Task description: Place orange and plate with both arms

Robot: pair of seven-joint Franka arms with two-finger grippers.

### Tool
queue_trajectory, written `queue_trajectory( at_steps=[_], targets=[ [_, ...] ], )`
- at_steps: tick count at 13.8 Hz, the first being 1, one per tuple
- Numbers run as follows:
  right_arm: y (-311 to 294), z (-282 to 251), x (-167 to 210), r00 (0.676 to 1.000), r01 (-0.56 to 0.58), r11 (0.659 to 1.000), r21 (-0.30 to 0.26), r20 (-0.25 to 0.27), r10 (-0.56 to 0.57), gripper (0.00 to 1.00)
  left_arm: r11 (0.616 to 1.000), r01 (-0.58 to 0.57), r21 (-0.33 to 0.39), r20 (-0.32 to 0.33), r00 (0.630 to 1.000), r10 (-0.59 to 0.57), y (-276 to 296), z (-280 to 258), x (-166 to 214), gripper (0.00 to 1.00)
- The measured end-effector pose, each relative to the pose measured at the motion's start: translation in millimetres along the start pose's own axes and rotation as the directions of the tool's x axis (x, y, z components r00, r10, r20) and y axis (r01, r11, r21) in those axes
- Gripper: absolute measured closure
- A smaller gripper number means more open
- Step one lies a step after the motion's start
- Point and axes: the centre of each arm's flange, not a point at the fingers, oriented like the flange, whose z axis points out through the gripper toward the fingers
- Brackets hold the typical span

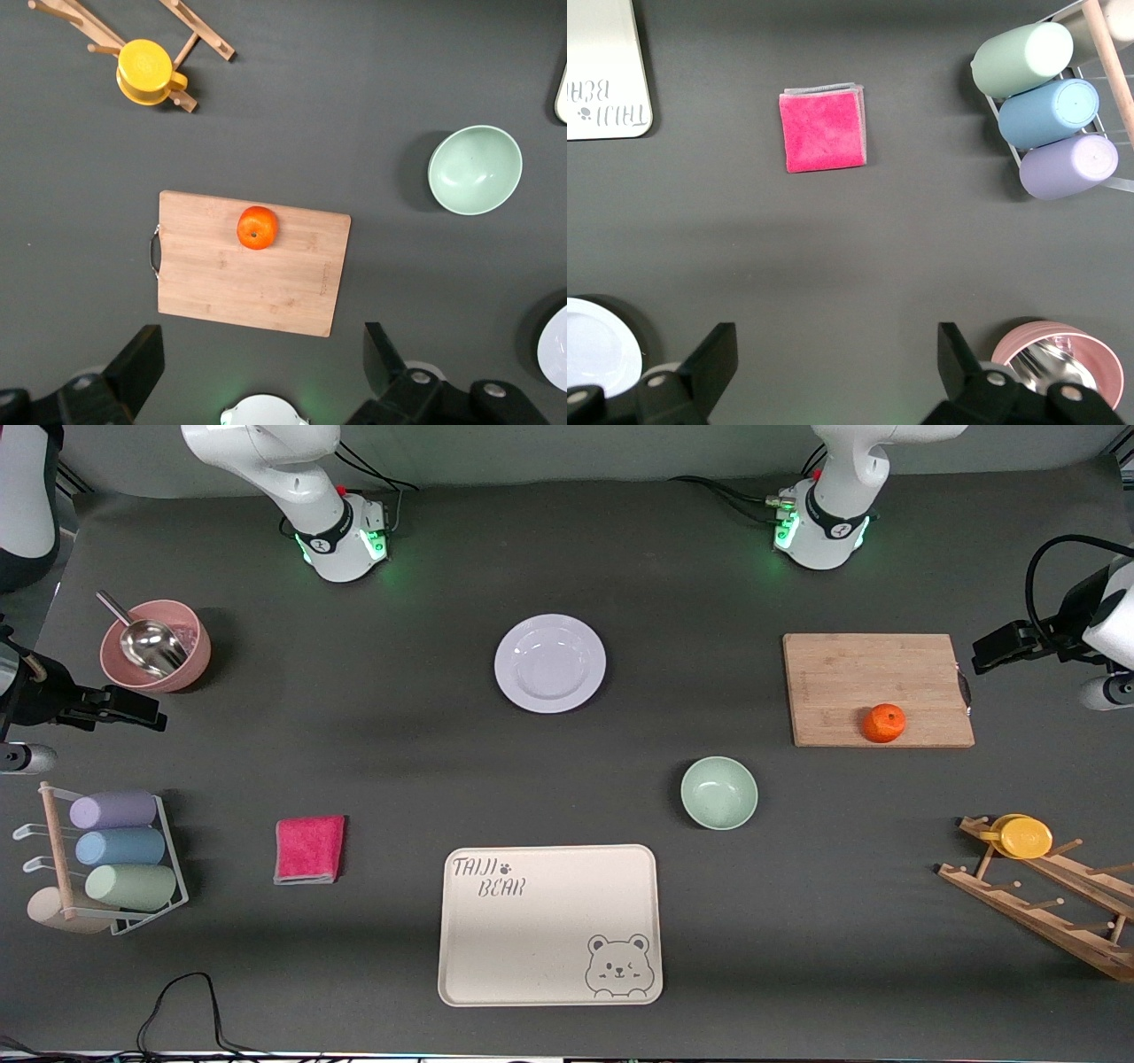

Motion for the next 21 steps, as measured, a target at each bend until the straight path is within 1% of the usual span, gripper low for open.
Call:
queue_trajectory(
  at_steps=[3, 5, 7, 8, 10, 12, 14, 18, 20, 21],
  targets=[
    [0.1, -1.3, -1.2, 1.0, 0.0, 1.0, 0.0, -0.001, 0.0, 0.0, 1.0, -0.011, 0.011, 0.019, 1.0, 0.01, -7.5, 1.1, -1.2, 0.0],
    [-1.2, -6.9, -11.4, 1.0, -0.009, 1.0, 0.004, -0.005, 0.009, 0.0, 0.999, -0.017, 0.035, 0.052, 0.999, 0.015, -19.3, 4.2, -3.5, 0.0],
    [-18.3, -17.8, -33.8, 0.999, -0.033, 0.999, 0.009, -0.015, 0.033, 0.0, 0.999, -0.027, 0.035, 0.094, 0.995, 0.023, -48.8, 6.6, -5.7, 0.0],
    [-33.5, -24.0, -48.6, 0.999, -0.037, 0.999, 0.012, -0.022, 0.038, 0.0, 0.999, -0.035, 0.026, 0.108, 0.994, 0.032, -73.4, 4.4, -7.3, 0.0],
    [-65.3, -35.0, -81.3, 0.998, -0.051, 0.999, 0.02, -0.037, 0.052, 0.0, 0.999, -0.041, 0.003, 0.11, 0.993, 0.04, -128.0, -8.9, -15.5, 0.0],
    [-87.8, -40.6, -108.6, 0.998, -0.049, 0.998, 0.026, -0.048, 0.05, 0.0, 0.999, -0.034, -0.011, 0.118, 0.992, 0.035, -156.2, -20.5, -26.8, 0.0],
    [-100.7, -38.7, -129.9, 0.997, -0.051, 0.998, 0.034, -0.06, 0.053, 0.0, 0.999, -0.036, -0.012, 0.123, 0.992, 0.037, -155.3, -23.0, -28.6, 0.0],
    [-127.2, -17.0, -171.6, 0.995, -0.045, 0.998, 0.051, -0.081, 0.049, 0.0, 0.999, -0.041, -0.013, 0.148, 0.988, 0.042, -152.9, -12.7, -23.5, 0.0],
    [-134.7, -8.1, -181.6, 0.996, -0.034, 0.998, 0.053, -0.078, 0.038, 0.0, 0.999, -0.042, -0.017, 0.171, 0.984, 0.045, -152.1, -1.6, -20.6, 0.0],
    [-137.3, -3.9, -182.0, 0.997, -0.031, 0.998, 0.062, -0.07, 0.035, 0.0, 0.999, -0.044, -0.019, 0.181, 0.982, 0.047, -151.4, 6.1, -18.5, 0.0]
  ],
)
